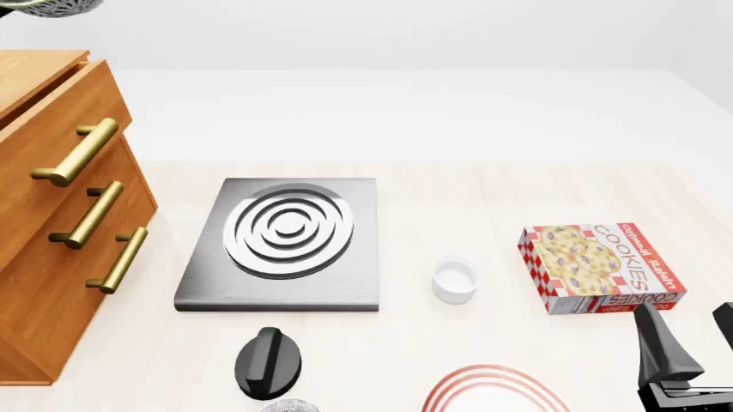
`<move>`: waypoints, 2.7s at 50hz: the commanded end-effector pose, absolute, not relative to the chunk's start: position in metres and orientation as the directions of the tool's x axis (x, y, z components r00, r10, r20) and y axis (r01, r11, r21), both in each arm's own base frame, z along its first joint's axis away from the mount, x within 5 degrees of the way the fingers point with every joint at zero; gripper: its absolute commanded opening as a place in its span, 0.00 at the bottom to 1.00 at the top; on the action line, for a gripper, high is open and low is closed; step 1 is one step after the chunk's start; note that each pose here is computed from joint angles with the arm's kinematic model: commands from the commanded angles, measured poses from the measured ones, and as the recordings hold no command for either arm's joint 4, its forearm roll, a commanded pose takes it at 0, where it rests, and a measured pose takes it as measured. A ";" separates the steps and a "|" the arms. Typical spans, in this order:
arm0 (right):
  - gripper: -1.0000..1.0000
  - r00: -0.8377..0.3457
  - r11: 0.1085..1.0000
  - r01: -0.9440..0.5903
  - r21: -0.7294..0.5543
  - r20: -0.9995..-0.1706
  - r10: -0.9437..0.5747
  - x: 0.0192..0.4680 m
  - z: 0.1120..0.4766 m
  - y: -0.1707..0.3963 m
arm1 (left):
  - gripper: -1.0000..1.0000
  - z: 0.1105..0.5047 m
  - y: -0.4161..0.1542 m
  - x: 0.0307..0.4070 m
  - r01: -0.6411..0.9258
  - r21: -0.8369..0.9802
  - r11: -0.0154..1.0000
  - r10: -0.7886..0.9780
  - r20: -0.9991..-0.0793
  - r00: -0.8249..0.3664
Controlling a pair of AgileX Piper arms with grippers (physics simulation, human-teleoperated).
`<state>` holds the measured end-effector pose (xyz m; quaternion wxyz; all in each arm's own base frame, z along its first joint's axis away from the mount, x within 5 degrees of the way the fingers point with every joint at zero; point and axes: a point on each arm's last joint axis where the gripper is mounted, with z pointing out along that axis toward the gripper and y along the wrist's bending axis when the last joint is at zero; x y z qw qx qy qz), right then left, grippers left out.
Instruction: Pick the akita bowl on the wooden cabinet and place it on the plate.
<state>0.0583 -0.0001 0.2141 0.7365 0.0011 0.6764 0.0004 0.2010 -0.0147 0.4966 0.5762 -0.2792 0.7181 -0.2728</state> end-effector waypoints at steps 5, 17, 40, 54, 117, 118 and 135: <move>1.00 0.085 1.000 0.001 0.002 -0.996 0.002 0.058 0.214 0.000 | 0.00 0.494 -0.032 0.200 -0.026 -0.698 0.716 -0.681 -0.689 -0.249; 1.00 0.085 1.000 0.001 0.002 -0.996 0.002 0.058 0.214 0.000 | 0.00 0.486 -0.047 0.203 0.010 -0.682 0.731 -0.645 -0.697 -0.313; 1.00 0.085 1.000 0.001 0.002 -0.996 0.002 0.058 0.214 0.000 | 0.00 0.473 -0.073 0.198 0.091 -0.649 0.755 -0.564 -0.715 -0.413; 1.00 0.085 1.000 0.001 0.002 -0.996 0.002 0.058 0.214 0.000 | 0.00 0.463 -0.084 0.197 0.102 -0.652 0.751 -0.543 -0.698 -0.466; 1.00 0.087 1.000 -0.002 0.002 -0.996 0.002 0.058 0.214 0.000 | 0.00 0.408 -0.145 0.187 0.202 -0.630 0.750 -0.363 -0.647 -0.670; 1.00 0.087 1.000 -0.002 0.002 -0.996 0.002 0.058 0.214 0.000 | 0.00 0.408 -0.146 0.187 0.205 -0.630 0.749 -0.360 -0.647 -0.673; 1.00 0.085 1.000 0.001 0.002 -0.996 0.002 0.058 0.214 0.000 | 0.00 0.403 -0.159 0.178 0.238 -0.628 0.741 -0.312 -0.636 -0.705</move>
